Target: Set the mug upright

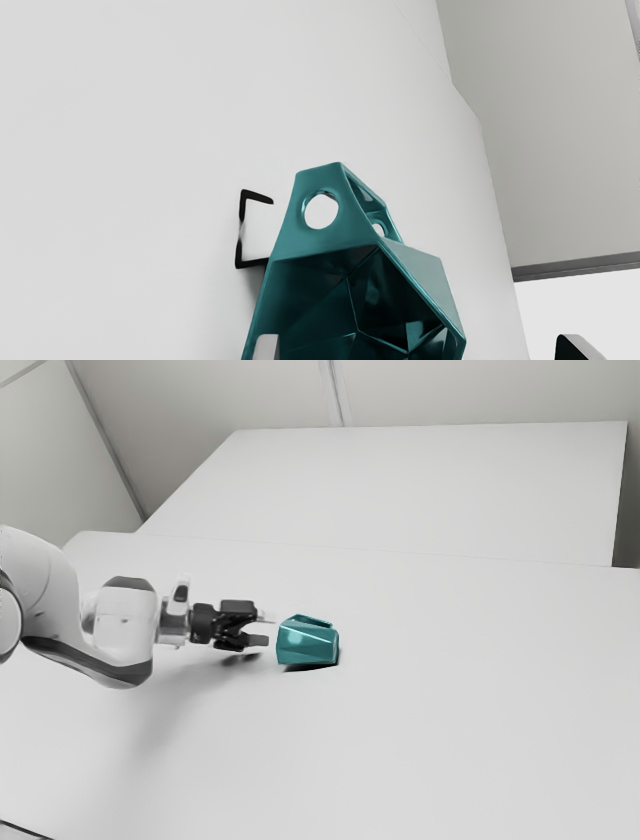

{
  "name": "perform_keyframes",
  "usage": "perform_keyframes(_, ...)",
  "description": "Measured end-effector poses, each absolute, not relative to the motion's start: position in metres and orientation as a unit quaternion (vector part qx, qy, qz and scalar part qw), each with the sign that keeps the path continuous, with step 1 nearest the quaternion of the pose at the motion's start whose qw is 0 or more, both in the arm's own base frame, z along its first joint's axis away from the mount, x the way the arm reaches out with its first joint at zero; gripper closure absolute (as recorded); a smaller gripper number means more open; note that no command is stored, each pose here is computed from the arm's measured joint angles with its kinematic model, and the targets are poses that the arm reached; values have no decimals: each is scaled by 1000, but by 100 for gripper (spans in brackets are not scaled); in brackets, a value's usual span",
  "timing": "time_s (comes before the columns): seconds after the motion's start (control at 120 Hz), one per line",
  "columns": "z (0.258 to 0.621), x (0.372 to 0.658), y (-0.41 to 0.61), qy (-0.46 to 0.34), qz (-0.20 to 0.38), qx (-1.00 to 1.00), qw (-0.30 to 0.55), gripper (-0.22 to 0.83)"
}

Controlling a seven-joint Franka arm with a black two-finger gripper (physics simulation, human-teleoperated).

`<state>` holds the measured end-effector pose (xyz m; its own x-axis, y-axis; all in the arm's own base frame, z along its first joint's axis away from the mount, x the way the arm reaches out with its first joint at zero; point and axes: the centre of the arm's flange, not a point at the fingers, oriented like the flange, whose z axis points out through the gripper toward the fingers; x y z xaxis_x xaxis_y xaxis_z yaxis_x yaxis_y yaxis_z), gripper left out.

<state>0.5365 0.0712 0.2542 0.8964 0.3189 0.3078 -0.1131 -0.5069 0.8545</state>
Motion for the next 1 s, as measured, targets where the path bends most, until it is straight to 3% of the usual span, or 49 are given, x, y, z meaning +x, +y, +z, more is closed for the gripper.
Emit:
perform_keyframes(0.375,251,552,31,21,231,834,501,1)
perform_keyframes(0.667,247,553,31,20,238,838,490,47)
perform_keyframes(1.0,247,552,31,18,240,841,484,66)
